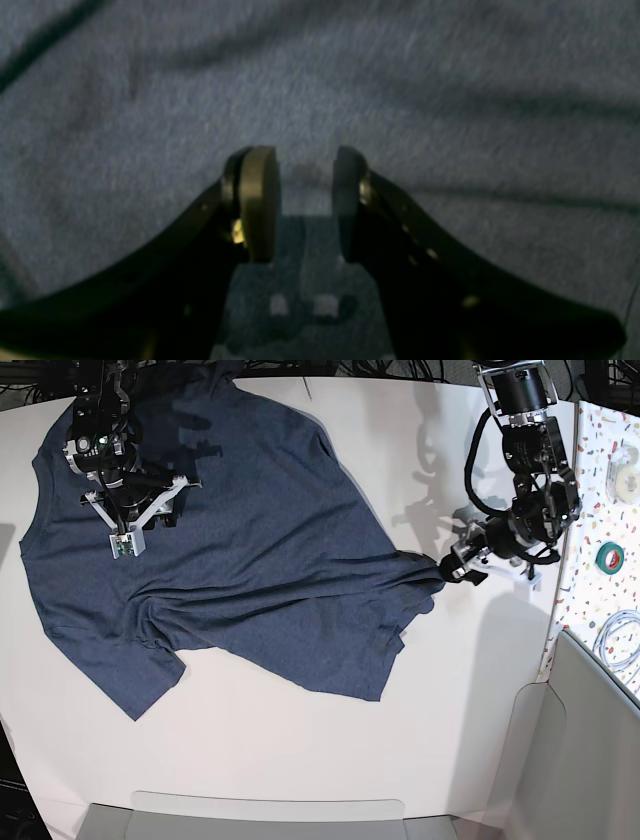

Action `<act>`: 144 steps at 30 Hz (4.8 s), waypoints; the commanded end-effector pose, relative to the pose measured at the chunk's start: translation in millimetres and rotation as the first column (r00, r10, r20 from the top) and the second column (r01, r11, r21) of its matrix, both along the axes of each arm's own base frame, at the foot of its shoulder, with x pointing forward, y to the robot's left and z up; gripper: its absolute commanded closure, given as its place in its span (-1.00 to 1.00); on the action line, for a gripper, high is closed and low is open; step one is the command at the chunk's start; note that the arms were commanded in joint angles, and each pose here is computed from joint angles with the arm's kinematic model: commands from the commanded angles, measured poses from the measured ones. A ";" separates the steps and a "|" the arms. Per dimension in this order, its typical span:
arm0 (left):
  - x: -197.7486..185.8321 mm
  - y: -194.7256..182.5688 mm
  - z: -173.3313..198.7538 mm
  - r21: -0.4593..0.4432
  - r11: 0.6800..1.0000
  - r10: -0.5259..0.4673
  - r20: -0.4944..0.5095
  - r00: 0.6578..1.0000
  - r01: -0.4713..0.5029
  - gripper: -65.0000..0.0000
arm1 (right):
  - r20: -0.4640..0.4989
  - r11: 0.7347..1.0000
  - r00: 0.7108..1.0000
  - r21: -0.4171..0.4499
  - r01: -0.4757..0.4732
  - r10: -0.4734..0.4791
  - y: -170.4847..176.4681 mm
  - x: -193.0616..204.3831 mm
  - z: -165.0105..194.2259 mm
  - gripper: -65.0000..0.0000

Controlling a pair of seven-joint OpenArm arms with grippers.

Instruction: Layout the t-shirt on the table in an organized manner, then fold the t-shirt properly

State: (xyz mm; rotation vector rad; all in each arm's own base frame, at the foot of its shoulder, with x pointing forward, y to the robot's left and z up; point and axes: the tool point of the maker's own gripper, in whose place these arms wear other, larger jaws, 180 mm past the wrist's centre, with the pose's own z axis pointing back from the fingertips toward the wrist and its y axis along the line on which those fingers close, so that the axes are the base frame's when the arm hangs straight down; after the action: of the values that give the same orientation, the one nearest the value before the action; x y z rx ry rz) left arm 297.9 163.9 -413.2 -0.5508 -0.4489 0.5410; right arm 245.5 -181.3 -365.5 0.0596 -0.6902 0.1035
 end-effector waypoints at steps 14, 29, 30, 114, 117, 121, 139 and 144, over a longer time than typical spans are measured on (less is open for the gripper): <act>1.5 -23.7 7.9 0.031 0.995 -0.096 0.081 0.992 0.094 0.99 | 0.037 0.999 0.999 -0.033 -0.014 0.016 -7.6 6.7 10.0 0.37; -23.3 27.0 41.2 0.142 0.990 -0.008 0.175 0.985 -0.017 1.00 | -0.019 0.996 1.000 -0.090 -0.010 0.008 -34.5 7.1 -5.0 0.37; -25.2 26.9 41.9 0.146 0.989 -0.011 0.175 0.984 -0.015 1.00 | -0.014 0.996 1.000 -0.093 -0.009 0.007 -35.1 4.9 -3.2 0.37; 55.3 -34.1 158.2 0.336 0.882 -0.457 0.429 0.779 0.332 1.00 | -0.025 0.879 0.914 -0.286 0.381 -0.405 -212.4 68.8 -28.1 1.00; 75.2 -82.6 145.5 0.286 0.840 -0.542 0.393 0.743 0.461 1.00 | -0.030 0.883 0.915 -0.277 0.379 -0.402 -207.6 69.2 -31.0 1.00; 92.3 -121.3 115.7 0.201 0.812 -0.583 0.330 0.742 0.548 1.00 | -0.019 0.883 0.918 -0.283 0.375 -0.396 -206.7 67.3 -28.0 1.00; 171.7 -173.2 110.9 0.252 0.859 -0.511 0.483 0.712 0.445 1.00 | -0.007 0.884 0.923 -0.291 0.366 -0.385 -204.3 64.3 -24.7 1.00; 173.9 -161.4 89.0 0.243 0.875 -0.484 0.446 0.753 0.419 1.00 | -0.011 0.889 0.924 -0.278 0.365 -0.383 -197.9 64.9 -28.6 1.00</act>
State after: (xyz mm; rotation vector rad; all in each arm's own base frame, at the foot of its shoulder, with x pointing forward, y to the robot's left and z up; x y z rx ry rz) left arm 456.1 2.7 -349.3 -0.6315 -0.7323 -0.1116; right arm 314.6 -382.7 -389.8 -0.3578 -0.6400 -0.1822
